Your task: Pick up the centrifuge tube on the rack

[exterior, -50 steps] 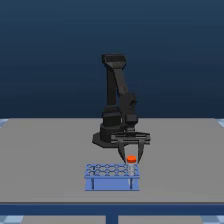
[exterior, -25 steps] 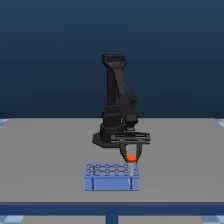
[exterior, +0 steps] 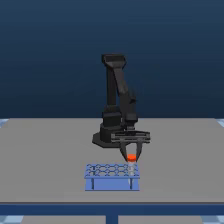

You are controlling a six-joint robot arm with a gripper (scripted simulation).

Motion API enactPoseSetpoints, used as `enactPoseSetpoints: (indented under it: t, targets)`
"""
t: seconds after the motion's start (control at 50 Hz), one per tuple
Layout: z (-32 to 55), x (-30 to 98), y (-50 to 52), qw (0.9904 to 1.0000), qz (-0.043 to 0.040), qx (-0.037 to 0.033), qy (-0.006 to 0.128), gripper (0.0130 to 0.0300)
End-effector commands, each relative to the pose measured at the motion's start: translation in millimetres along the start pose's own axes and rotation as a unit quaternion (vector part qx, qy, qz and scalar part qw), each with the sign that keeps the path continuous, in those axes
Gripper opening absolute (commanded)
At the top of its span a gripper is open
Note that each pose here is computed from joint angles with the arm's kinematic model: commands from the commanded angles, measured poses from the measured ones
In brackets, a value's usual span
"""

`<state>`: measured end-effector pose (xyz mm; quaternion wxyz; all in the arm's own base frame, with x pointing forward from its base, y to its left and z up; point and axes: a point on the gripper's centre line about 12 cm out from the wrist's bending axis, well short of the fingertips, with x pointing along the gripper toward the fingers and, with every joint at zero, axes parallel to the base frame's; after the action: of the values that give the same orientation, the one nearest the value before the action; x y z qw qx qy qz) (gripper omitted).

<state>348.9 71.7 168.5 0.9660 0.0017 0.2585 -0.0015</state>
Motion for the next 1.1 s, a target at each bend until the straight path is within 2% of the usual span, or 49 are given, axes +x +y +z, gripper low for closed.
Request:
enactPoseSetpoints:
  t: [0.02, 0.44, 1.1]
  targets:
    - [2.6, -1.5, 0.2, 1.00000, 0.0007, -0.0020, 0.000, 0.0130]
    - [17.3, -9.9, 0.2, 1.00000, 0.0007, -0.0020, 0.000, 0.0130]
    - [48.5, -27.9, 0.3, 1.00000, 0.0007, -0.0020, 0.000, 0.0130]
